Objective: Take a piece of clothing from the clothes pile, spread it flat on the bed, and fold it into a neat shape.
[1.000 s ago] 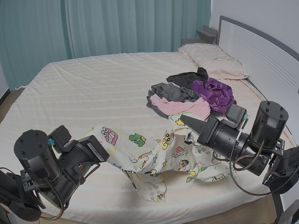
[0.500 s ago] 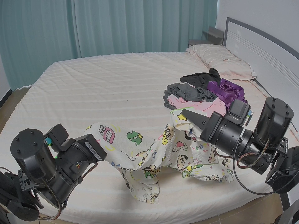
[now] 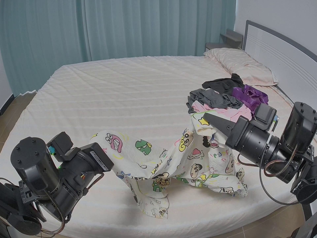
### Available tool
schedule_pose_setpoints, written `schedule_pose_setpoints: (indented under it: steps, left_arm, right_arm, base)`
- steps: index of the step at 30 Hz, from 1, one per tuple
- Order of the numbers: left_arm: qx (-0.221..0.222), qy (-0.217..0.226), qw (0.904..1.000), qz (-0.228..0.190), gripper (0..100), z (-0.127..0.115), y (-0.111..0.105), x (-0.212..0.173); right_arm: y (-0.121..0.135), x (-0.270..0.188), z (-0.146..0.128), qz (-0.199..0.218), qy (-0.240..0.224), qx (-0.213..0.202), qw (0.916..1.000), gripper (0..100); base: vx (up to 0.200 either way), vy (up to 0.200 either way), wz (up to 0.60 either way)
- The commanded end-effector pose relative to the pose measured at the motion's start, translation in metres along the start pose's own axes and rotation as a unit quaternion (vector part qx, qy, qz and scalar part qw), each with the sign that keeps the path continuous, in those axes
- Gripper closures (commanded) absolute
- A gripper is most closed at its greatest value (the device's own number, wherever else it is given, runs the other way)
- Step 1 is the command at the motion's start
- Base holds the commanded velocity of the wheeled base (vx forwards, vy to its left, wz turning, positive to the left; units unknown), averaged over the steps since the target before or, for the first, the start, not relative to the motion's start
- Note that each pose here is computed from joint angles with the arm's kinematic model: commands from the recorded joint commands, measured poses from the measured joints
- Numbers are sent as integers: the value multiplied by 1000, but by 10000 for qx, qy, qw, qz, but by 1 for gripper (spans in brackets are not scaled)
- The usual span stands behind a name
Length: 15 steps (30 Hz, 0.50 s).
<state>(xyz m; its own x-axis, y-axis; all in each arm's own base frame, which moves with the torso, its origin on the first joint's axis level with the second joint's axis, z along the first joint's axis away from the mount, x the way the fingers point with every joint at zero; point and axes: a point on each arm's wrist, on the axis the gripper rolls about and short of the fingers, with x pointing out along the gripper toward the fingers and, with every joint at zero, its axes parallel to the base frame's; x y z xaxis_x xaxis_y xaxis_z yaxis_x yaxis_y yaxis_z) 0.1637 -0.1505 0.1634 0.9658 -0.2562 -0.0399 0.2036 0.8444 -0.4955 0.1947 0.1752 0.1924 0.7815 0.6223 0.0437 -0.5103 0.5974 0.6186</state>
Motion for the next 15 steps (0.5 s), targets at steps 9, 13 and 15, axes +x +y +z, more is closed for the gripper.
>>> schedule_pose_setpoints:
  steps: [9,13,15]
  left_arm:
    - [-209,-301,9985,-399,100,21,-7,-22]
    - [-157,-541,9968,-565,100,35,-9,-33]
    - [-192,-691,9951,-684,100,44,-11,-40]
  right_arm:
    - [13,-43,27,691,-203,-12,9974,100]
    - [22,-62,38,1107,-304,-49,9934,100]
    - [26,-70,44,1261,-407,-69,9912,100]
  base:
    - [-200,0,0]
    - [-200,0,0]
    - [-200,0,0]
